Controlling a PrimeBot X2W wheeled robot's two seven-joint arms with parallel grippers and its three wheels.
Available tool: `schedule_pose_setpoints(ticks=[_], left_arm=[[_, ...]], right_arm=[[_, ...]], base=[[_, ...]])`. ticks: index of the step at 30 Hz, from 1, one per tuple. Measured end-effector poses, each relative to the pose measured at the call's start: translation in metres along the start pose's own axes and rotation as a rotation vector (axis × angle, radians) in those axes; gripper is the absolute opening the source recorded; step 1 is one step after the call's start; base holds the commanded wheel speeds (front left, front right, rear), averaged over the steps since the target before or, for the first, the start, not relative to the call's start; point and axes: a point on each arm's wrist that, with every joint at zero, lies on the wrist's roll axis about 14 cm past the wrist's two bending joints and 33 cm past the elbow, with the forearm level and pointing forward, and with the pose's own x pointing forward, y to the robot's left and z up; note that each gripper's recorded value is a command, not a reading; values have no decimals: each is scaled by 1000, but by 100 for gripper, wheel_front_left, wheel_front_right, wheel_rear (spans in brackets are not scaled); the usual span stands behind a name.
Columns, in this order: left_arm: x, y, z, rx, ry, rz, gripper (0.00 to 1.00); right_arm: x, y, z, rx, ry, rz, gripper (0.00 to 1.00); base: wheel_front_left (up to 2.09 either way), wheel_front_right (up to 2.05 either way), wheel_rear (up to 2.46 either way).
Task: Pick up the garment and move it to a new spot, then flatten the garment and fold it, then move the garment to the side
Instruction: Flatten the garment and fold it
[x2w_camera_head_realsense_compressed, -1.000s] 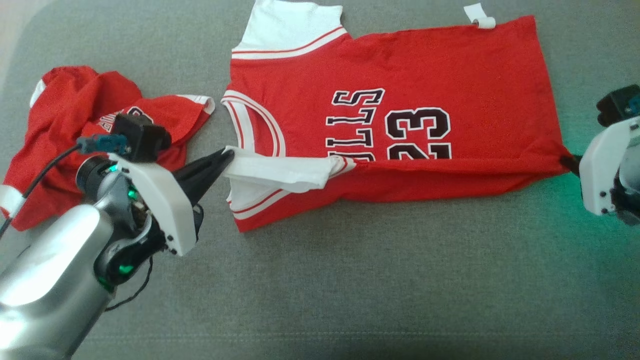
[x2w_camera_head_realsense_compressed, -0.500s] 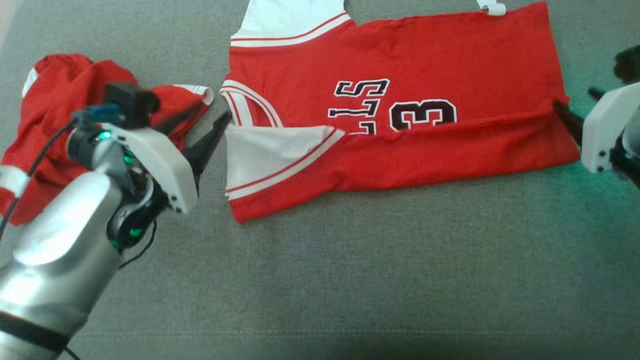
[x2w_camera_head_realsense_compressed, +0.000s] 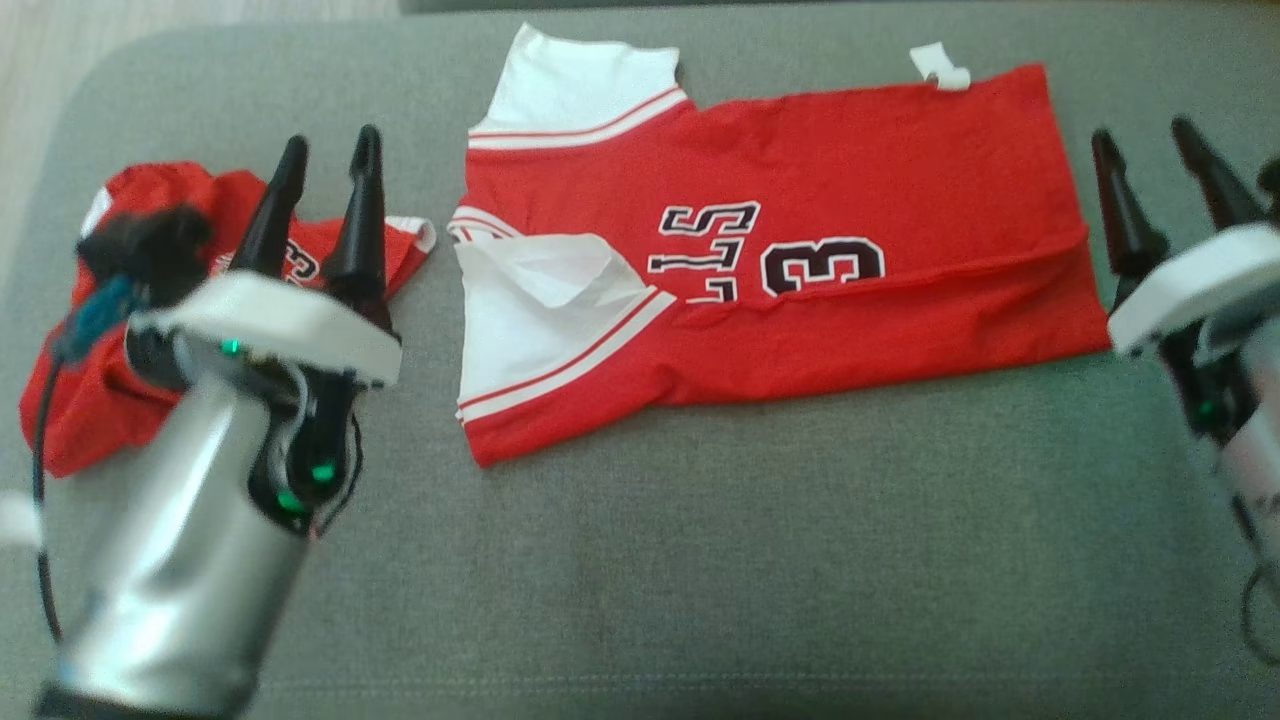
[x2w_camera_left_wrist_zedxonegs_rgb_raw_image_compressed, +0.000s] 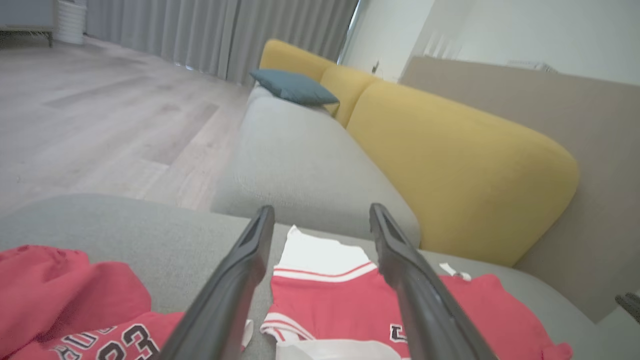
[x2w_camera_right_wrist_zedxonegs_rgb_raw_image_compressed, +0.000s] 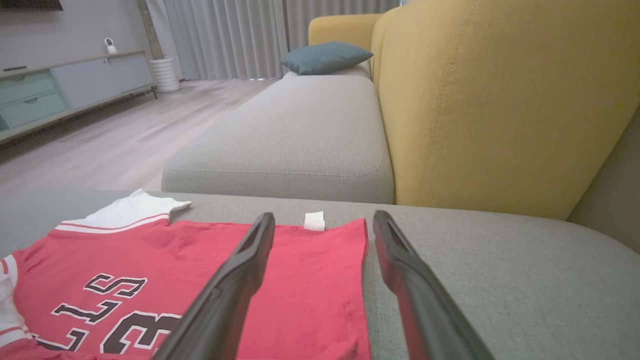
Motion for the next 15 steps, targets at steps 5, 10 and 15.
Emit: schedule_pose_setpoints(ticks=[5,10,15], left_arm=[[-30,-12,19,-32,-127,57,100],[-73,-21,-16,-52,-80,111,100],[-92,-17,-36,-17,-32,122,100]], right_arm=[[-20,11,6,26,-85,-20,100],[-55,34,11,-2,-196,-43,100],[-87,56,-20,19,-167,-86,100]], base=[[0,0,0],[0,0,0],[0,0,0]])
